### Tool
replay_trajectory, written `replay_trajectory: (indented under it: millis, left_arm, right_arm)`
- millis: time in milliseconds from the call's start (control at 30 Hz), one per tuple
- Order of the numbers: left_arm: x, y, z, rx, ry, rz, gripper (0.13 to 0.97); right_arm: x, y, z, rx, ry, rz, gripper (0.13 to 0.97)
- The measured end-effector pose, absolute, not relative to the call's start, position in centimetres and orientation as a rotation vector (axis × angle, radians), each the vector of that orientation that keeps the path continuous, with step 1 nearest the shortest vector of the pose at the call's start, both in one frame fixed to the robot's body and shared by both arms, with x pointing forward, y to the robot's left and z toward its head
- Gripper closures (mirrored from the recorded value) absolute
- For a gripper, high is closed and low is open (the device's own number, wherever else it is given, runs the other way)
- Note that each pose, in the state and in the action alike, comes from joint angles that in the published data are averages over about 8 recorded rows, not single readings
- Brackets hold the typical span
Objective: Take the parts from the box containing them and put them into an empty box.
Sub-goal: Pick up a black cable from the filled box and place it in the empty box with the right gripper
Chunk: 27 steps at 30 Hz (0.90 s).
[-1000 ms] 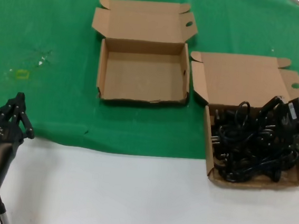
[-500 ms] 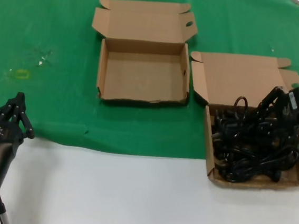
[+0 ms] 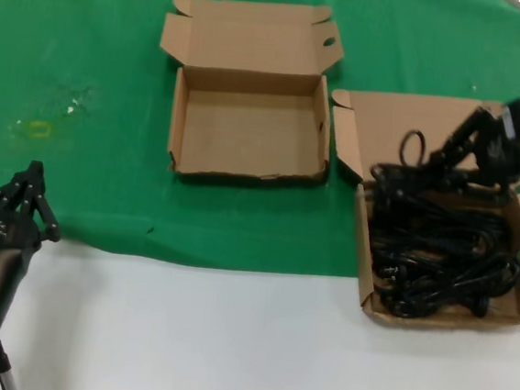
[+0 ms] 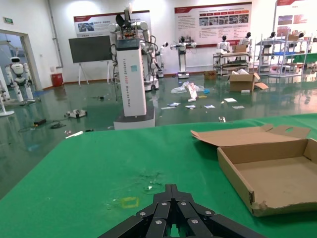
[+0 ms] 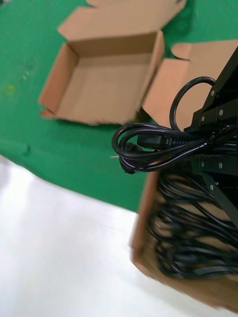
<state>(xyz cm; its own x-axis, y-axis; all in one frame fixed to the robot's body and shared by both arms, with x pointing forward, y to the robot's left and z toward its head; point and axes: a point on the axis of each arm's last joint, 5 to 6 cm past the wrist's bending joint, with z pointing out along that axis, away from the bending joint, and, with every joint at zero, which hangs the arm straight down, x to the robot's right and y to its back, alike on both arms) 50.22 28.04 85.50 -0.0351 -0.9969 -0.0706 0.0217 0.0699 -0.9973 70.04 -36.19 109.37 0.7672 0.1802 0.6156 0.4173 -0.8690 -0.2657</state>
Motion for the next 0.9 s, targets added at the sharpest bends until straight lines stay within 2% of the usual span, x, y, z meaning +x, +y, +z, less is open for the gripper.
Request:
replay_trajectory:
  millis: [467,900]
  left_arm:
    - [50.2,28.0,85.5,-1.125,1.253,-1.193,0.953]
    - [50.2,28.0,85.5,-1.125,1.253,-1.193,0.953]
  right_arm:
    - [73.9,-31.3,110.1,-2.455,-0.345,-0.885,0.878]
    - [76.9,-23.6,108.3,-2.368,-0.316,-1.015,0.878]
